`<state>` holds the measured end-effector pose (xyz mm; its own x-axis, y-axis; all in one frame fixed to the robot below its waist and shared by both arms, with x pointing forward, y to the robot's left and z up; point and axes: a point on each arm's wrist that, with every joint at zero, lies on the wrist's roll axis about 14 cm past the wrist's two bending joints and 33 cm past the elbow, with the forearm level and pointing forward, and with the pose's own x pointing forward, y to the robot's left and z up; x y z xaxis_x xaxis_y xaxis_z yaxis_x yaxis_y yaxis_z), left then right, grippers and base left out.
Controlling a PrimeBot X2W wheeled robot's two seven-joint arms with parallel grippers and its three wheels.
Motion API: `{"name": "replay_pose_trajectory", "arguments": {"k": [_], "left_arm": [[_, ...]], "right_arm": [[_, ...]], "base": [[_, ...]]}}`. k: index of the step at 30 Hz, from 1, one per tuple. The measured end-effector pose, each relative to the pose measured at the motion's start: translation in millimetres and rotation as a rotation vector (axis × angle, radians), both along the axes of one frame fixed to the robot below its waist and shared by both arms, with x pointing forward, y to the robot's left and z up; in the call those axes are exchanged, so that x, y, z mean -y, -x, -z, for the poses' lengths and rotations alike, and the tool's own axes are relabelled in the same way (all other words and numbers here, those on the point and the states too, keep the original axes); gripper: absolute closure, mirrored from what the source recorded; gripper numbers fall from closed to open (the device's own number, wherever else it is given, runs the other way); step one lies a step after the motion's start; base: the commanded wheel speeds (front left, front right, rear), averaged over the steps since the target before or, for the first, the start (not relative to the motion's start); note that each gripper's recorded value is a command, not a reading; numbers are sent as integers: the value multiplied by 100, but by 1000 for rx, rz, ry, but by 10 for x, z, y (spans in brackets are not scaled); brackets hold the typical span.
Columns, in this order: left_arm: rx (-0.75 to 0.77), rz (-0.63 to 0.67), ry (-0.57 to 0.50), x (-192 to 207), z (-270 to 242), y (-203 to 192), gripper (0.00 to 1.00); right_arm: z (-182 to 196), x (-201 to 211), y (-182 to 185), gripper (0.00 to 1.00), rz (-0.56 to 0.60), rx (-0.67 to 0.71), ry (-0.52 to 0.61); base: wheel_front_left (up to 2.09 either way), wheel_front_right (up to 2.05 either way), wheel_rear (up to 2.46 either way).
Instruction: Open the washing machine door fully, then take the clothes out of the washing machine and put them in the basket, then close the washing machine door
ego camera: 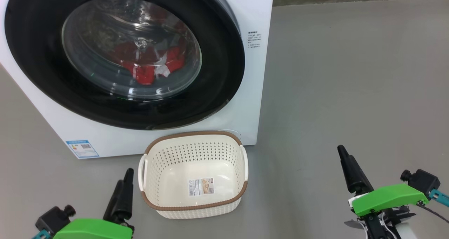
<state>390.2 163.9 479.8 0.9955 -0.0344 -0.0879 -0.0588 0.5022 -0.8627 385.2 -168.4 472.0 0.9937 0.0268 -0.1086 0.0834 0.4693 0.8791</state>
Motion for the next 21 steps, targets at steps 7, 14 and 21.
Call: {"name": "replay_pose_trajectory", "arguments": {"k": [7,14,21], "left_arm": [[23,7,-93,5,-51,-24,0],[62,18,-182,31,-157,-83,0],[86,37,-281,82,-197,-99,0]], "right_arm": [[-37,-23,-21,0,-15,18,90],[-109,-82,-66,0,-41,47,188],[-149,-94,-82,0,-52,68,282]], "base": [[0,0,0],[0,0,0],[0,0,0]]}}
